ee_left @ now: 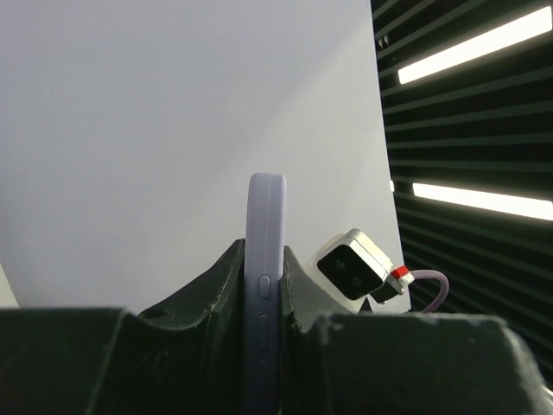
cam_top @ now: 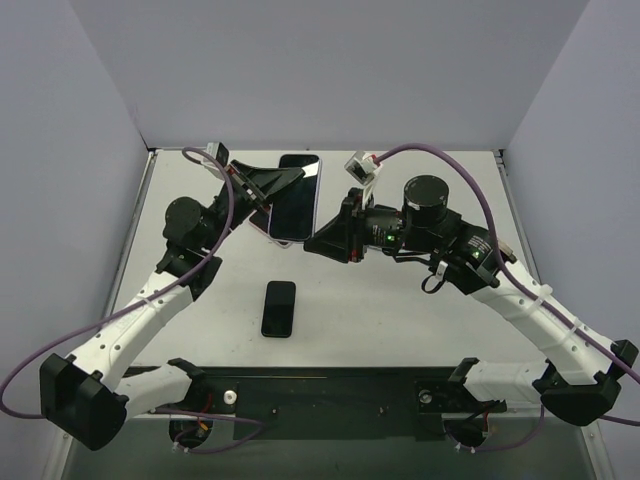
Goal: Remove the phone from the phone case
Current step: Remove the phone case from the phone.
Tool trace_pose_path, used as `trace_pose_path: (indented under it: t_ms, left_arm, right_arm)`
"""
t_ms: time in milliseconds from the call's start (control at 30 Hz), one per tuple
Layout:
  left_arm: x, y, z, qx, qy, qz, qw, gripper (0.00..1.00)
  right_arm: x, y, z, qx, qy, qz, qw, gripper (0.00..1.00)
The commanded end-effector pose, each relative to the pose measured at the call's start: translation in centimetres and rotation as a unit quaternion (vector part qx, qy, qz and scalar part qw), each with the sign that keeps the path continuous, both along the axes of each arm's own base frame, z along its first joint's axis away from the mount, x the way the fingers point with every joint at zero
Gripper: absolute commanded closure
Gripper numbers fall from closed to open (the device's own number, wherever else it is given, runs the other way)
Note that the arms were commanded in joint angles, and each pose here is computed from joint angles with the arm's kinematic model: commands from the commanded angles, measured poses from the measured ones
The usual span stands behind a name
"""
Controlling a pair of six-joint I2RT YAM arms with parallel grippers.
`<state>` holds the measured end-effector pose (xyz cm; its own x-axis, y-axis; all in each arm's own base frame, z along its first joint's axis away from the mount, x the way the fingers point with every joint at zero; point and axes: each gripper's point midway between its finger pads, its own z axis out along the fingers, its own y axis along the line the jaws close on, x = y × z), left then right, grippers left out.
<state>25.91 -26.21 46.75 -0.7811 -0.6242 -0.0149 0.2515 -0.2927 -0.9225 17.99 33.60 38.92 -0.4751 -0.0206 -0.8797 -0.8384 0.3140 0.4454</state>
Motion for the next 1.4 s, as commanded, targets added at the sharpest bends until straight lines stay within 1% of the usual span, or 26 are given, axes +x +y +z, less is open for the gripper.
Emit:
trace_pose_path:
  t_ms: [0,200,300,367,433,467,500,533,567,600,633,667,700,733,800,833,867,933,1000,1067,1100,1133,1167,1200,1267,1367]
  left_arm:
    - [-11.8,1.0,9.9,-0.072,-0.145,-0.156,0.974,1.0]
    - [-12.0,1.0,9.9,-0.079,-0.142,-0.16,0.974,1.0]
    - [-12.2,0.9,10.1,-0.079,-0.143,-0.164,0.973,1.0]
    - [-11.8,0.7,9.8,-0.075,-0.137,-0.16,0.975,1.0]
    - [-11.3,0.4,9.2,-0.071,-0.133,-0.156,0.976,1.0]
    - [-10.9,0.3,8.8,-0.067,-0.133,-0.145,0.978,1.0]
    - [-10.1,0.2,8.2,-0.065,-0.124,-0.131,0.982,1.0]
    - [-9.5,-0.1,7.5,-0.052,-0.124,-0.116,0.984,1.0]
    - [-8.5,0.0,6.8,-0.042,-0.118,-0.096,0.987,1.0]
    - [-7.5,-0.1,5.7,-0.021,-0.108,-0.078,0.991,1.0]
    - [-6.3,0.0,4.7,-0.01,-0.1,-0.054,0.993,1.0]
    - [-5.5,0.2,4.0,0.006,-0.1,-0.033,0.994,1.0]
    - [-4.1,0.6,2.9,0.019,-0.085,-0.007,0.996,1.0]
    - [-3.2,1.1,2.5,0.033,-0.094,0.019,0.995,1.0]
    - [-1.6,1.8,1.2,0.053,-0.083,0.056,0.994,1.0]
    - [-1.3,1.9,1.1,0.054,-0.083,0.064,0.993,1.0]
    - [-1.0,2.0,0.9,0.062,-0.089,0.071,0.992,1.0]
    - [-0.7,2.2,0.9,0.074,-0.089,0.086,0.99,1.0]
    - [-0.4,2.3,0.9,0.08,-0.087,0.096,0.988,1.0]
    - [-0.2,2.3,0.8,0.081,-0.084,0.097,0.988,1.0]
    - [0.0,2.1,0.7,0.083,-0.081,0.095,0.989,1.0]
    - [0.0,2.1,0.6,0.082,-0.079,0.094,0.989,1.0]
    - [0.0,2.0,0.5,0.081,-0.078,0.093,0.989,1.0]
    - [0.1,2.0,0.3,0.081,-0.074,0.094,0.99,1.0]
    - [0.2,2.0,0.0,0.078,-0.067,0.094,0.99,1.0]
    - [0.4,2.0,0.1,0.076,-0.065,0.095,0.99,1.0]
  right_arm:
    - [11.5,-4.2,-8.5,-0.152,-0.026,-0.249,0.956,1.0]
    - [12.7,-4.5,-9.0,-0.186,-0.059,-0.25,0.948,1.0]
    - [13.1,-4.3,-9.0,-0.186,-0.06,-0.248,0.949,1.0]
    - [13.0,-3.9,-8.9,-0.182,-0.046,-0.245,0.951,1.0]
    - [12.4,-3.7,-8.4,-0.169,-0.011,-0.249,0.954,1.0]
    - [11.6,-3.4,-8.2,-0.153,0.021,-0.245,0.957,1.0]
    - [10.8,-3.4,-8.2,-0.148,0.042,-0.238,0.959,0.93]
    - [9.2,-2.8,-7.7,-0.125,0.077,-0.216,0.965,0.87]
    - [7.6,-2.4,-8.3,-0.115,0.115,-0.191,0.968,0.75]
    - [6.3,-2.9,-7.3,-0.098,0.119,-0.182,0.971,0.7]
    - [5.3,-3.1,-8.8,-0.1,0.15,-0.176,0.968,0.6]
    - [4.3,-3.9,-8.1,-0.086,0.152,-0.178,0.968,0.56]
    - [3.5,-4.3,-9.1,-0.087,0.176,-0.181,0.964,0.49]
    - [2.6,-5.1,-8.3,-0.075,0.175,-0.18,0.965,0.46]
    - [1.2,-6.2,-8.0,-0.068,0.189,-0.177,0.964,0.43]
    - [0.2,-6.3,-6.9,-0.047,0.203,-0.16,0.965,0.43]
    - [-0.2,-6.3,-6.8,-0.036,0.211,-0.155,0.964,0.43]
    - [-0.9,-5.7,-3.2,0.044,0.204,-0.128,0.97,0.43]
    - [-1.9,-5.7,-1.6,0.079,0.221,-0.111,0.966,0.45]
    - [-2.1,-5.4,0.3,0.108,0.223,-0.091,0.964,0.55]
    - [-2.3,-4.9,0.6,0.117,0.242,-0.082,0.96,0.58]
    - [-2.1,-4.4,1.6,0.141,0.235,-0.068,0.959,0.69]
    - [-2.1,-3.7,2.6,0.165,0.253,-0.049,0.952,0.72]
    - [-2.2,-3.3,3.6,0.192,0.264,-0.033,0.945,0.73]
    - [-1.7,-2.7,4.0,0.208,0.272,-0.028,0.939,0.73]
    - [-1.3,-2.0,3.9,0.208,0.274,-0.027,0.938,0.7]
